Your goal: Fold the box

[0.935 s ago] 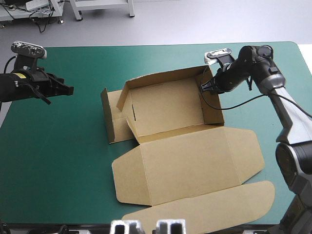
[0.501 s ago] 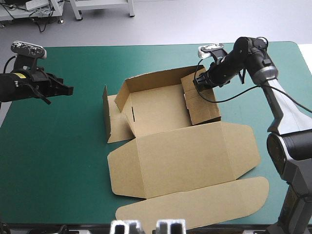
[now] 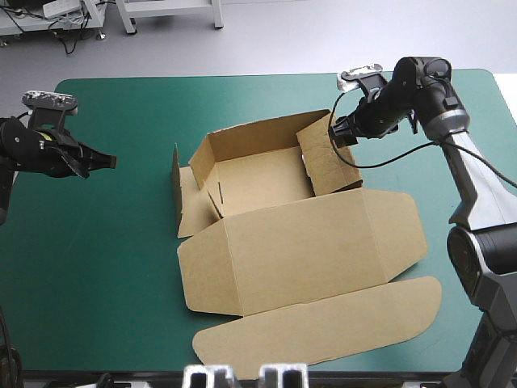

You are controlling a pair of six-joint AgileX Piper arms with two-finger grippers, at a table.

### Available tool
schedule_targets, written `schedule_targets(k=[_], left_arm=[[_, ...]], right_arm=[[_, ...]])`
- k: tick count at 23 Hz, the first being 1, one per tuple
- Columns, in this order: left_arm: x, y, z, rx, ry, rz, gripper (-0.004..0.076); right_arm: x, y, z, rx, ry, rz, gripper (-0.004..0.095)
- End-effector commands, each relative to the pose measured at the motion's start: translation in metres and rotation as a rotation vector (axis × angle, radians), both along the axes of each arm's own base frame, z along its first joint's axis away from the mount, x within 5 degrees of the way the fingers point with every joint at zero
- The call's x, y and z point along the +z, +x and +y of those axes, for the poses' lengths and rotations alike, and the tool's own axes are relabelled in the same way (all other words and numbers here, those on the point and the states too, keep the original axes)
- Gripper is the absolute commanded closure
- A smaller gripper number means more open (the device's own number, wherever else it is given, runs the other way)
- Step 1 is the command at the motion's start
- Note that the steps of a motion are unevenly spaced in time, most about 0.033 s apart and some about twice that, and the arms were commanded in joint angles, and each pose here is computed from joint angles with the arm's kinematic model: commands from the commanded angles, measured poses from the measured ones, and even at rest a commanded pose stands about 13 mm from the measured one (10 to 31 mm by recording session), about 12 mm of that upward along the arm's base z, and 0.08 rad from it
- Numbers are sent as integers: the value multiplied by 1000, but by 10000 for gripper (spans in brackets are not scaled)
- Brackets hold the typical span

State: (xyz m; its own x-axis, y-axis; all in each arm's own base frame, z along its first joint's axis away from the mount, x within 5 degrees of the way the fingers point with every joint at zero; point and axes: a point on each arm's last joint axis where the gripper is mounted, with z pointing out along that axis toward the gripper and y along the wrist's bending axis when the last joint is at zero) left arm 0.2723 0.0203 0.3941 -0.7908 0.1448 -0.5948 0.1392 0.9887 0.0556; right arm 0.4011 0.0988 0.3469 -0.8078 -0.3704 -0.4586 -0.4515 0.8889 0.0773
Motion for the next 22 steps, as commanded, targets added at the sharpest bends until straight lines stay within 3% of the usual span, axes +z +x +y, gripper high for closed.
schedule_targets(k=[1,4,6,9,11,15,16,22], left_arm=[[16,-3,-3,7,-35,-103,734],[16,-3,-3,8,-36,-109,734],[16,-3,-3,8,-36,-109,734],[16,-3,-3,8,-36,-109,734],[16,-3,-3,9,-37,-109,734],[16,-2,-3,45,-67,-114,734],[16,-2,-3,45,-67,-114,734],[16,-3,0,67,-33,-110,734]], right_arm=[[-2,-6,-2,7,-10,18,263],[-31,6,1,-6,-17,96,264],[-47,13,6,-23,24,149,274],[-59,17,11,-23,59,189,355],[-64,19,9,-22,33,193,494],[-57,17,7,6,3,162,895],[-55,16,7,6,4,157,928],[-17,0,3,35,14,60,928]])
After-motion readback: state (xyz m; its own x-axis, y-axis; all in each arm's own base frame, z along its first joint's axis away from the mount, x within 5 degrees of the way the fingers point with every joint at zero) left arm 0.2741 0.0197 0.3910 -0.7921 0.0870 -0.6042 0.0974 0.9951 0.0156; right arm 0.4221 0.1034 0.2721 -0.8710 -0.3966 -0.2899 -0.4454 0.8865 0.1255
